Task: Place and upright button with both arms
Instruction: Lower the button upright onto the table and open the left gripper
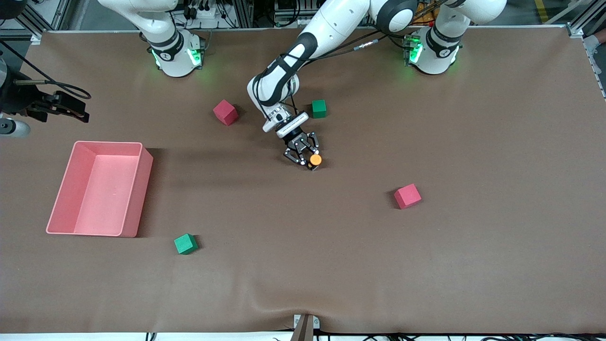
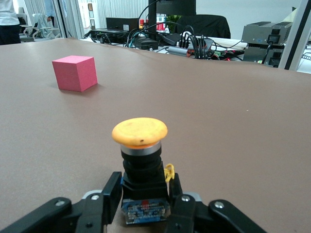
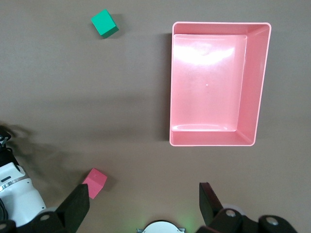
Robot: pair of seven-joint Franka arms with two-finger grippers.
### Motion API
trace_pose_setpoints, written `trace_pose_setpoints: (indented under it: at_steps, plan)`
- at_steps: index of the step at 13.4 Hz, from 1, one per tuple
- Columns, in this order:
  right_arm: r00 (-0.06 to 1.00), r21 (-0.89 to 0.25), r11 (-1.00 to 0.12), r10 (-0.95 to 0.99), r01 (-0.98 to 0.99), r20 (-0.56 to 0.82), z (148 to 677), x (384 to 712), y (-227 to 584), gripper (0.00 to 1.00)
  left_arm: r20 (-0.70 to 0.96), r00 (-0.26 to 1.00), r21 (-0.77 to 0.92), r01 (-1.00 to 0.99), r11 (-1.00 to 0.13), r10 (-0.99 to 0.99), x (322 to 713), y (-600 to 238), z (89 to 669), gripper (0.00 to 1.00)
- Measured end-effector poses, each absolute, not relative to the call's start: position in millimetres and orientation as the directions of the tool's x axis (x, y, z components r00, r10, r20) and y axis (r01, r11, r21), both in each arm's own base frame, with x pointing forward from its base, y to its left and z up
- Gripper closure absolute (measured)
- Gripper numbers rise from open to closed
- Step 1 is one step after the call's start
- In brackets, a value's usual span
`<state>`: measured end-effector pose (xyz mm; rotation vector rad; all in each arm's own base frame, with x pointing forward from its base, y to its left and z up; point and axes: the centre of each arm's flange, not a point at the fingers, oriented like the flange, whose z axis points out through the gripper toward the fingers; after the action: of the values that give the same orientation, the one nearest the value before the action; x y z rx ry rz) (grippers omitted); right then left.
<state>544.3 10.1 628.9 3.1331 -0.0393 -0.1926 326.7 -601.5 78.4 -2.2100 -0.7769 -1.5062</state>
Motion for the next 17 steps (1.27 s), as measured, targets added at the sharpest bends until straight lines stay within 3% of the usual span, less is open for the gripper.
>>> trace_pose_setpoints:
  at_steps: [4, 5, 10, 14, 17]
  plan:
    - [0.992, 0.003, -1.000, -0.021, -0.021, -0.120, 629.1, 544.6, 10.6, 0.00, 0.928, 0.282, 0.021, 0.613, -0.790, 0.243, 323.7, -605.2, 80.6, 0.04]
    - [0.993, 0.002, -1.000, -0.013, -0.012, -0.120, 629.1, 544.6, 10.5, 0.00, 0.928, 0.282, 0.021, 0.611, -0.791, 0.243, 322.0, -606.2, 80.9, 0.00]
    - [0.992, 0.001, -1.000, -0.004, -0.004, -0.122, 627.8, 544.6, 10.6, 0.00, 0.919, 0.310, 0.004, 0.610, -0.792, 0.244, 284.5, -624.7, 97.9, 0.00]
    - [0.992, 0.001, -1.000, -0.002, -0.002, -0.130, 624.3, 544.5, 10.8, 0.00, 0.868, 0.423, -0.066, 0.616, -0.785, 0.259, 265.0, -645.9, 159.4, 0.00]
    - [0.991, 0.001, -1.000, -0.002, -0.001, -0.130, 624.2, 544.5, 10.6, 0.00, 0.809, 0.552, -0.193, 0.577, -0.794, 0.204, 279.8, -647.0, 220.0, 0.00]
